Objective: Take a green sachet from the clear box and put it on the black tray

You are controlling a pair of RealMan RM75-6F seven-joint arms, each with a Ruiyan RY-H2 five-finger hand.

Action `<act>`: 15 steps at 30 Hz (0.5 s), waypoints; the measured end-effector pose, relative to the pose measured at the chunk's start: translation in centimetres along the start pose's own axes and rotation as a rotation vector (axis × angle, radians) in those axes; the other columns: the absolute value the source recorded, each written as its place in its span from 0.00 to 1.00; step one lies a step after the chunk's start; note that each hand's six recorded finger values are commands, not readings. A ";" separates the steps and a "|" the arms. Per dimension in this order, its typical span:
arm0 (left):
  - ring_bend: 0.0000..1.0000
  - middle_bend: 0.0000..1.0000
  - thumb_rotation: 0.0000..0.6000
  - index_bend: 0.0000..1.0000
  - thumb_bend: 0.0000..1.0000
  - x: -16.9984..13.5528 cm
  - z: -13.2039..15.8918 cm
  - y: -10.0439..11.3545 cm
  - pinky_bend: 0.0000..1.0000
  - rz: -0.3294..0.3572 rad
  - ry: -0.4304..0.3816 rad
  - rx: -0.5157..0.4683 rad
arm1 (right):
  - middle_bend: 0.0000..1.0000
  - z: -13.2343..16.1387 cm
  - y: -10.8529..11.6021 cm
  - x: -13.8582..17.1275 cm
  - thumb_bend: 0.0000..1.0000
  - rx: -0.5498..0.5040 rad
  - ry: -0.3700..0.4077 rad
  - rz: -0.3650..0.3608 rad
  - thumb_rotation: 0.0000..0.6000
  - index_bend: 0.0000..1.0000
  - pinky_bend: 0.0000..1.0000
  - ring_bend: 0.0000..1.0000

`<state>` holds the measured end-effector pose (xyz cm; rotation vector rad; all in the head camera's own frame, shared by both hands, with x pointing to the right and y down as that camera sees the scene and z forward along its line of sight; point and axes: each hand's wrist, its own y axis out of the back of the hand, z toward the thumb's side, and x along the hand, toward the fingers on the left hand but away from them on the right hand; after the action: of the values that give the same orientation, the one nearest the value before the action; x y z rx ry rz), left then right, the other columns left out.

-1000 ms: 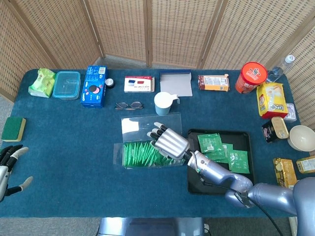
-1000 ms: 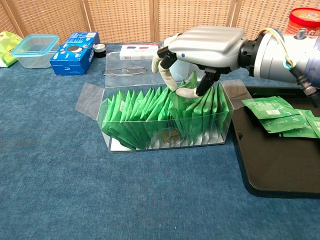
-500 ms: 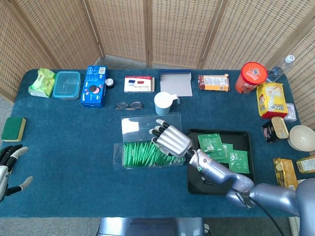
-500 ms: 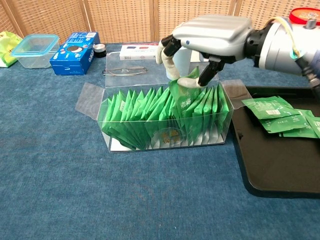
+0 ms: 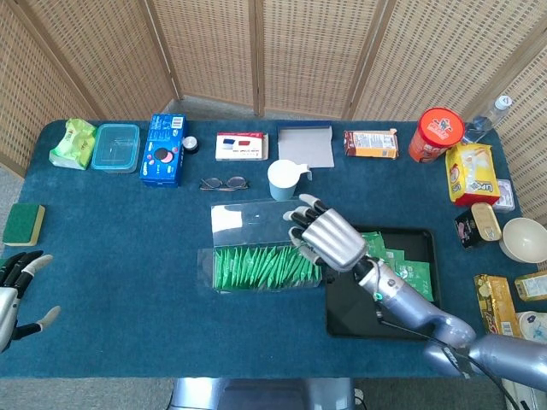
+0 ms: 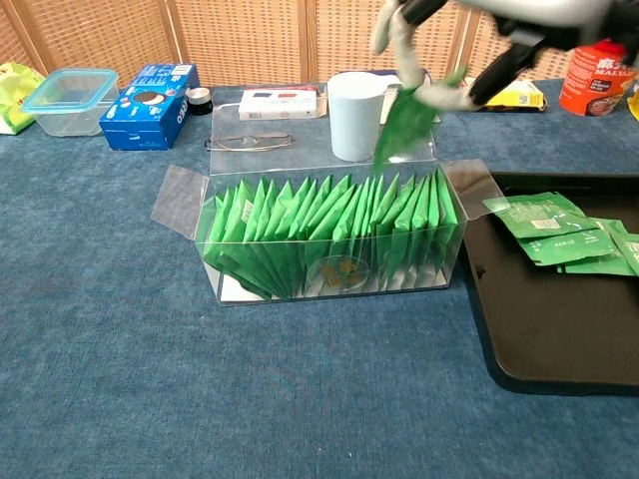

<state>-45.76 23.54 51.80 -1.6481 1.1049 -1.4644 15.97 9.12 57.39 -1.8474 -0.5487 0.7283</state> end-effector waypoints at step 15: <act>0.10 0.15 1.00 0.17 0.19 -0.1 0.5 0.3 0.26 0.006 -0.011 -0.001 | 0.31 -4.3 2.8 7.2 0.45 0.028 -0.177 -0.047 1.00 0.62 0.16 0.29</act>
<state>-45.36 23.45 51.47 -1.6501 1.1033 -1.4492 24.22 10.04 54.41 -1.7484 -0.6899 0.8691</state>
